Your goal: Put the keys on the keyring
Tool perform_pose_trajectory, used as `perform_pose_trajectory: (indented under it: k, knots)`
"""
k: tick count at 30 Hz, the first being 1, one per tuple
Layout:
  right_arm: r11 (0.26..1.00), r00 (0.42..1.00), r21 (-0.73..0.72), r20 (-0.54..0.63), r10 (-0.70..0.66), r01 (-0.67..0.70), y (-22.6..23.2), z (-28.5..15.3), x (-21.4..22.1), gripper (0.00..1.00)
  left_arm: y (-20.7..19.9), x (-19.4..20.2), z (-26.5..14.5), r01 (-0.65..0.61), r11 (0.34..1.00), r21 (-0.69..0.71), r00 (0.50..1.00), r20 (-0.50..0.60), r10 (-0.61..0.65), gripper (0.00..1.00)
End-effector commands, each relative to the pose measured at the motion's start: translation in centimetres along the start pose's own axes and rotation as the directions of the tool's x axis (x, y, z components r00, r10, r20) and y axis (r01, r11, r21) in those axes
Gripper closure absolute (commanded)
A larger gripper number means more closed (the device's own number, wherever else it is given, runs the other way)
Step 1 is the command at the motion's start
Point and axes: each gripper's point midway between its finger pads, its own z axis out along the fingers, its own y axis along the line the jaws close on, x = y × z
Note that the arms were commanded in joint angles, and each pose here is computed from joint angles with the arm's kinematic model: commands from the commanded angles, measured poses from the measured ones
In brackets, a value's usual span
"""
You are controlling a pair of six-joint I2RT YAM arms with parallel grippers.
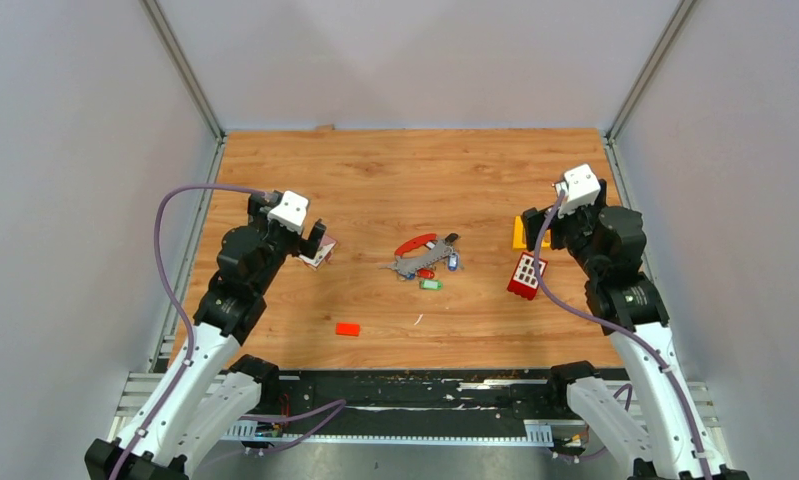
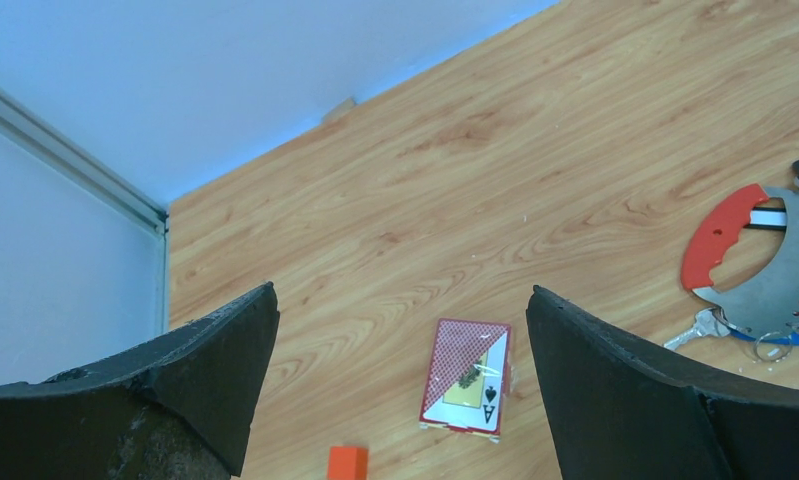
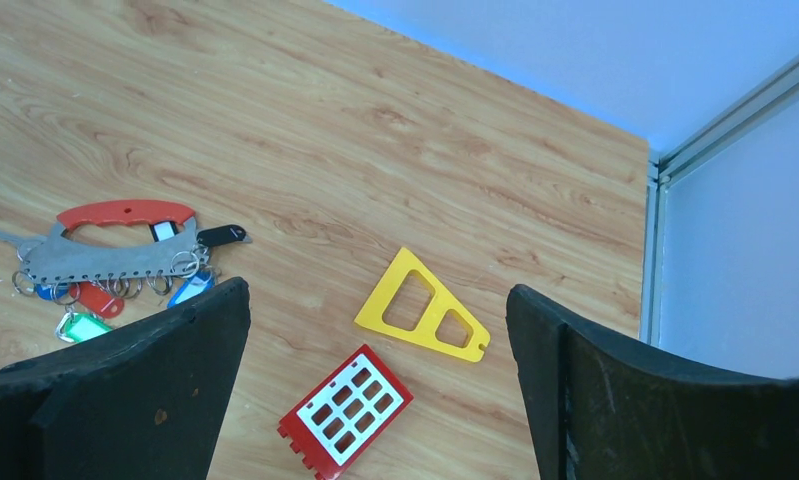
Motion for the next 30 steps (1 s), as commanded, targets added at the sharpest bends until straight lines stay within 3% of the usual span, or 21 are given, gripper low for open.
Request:
perform_pose_trajectory:
  k: [1,30]
  knots:
    - [1.0,0.997,0.018,0.083,-0.004,0.002,-0.3,-0.8,-1.7,0.0,1.0,-1.6,-0.3,-0.003,0.999,-0.034,0.999,0.038,0.005,0.0]
    - [1.0,0.992,0.022,0.122,-0.014,0.012,-0.2,-1.9,-2.5,0.0,0.8,-0.8,0.0,-0.016,1.0,-0.017,1.0,-0.019,0.016,0.0]
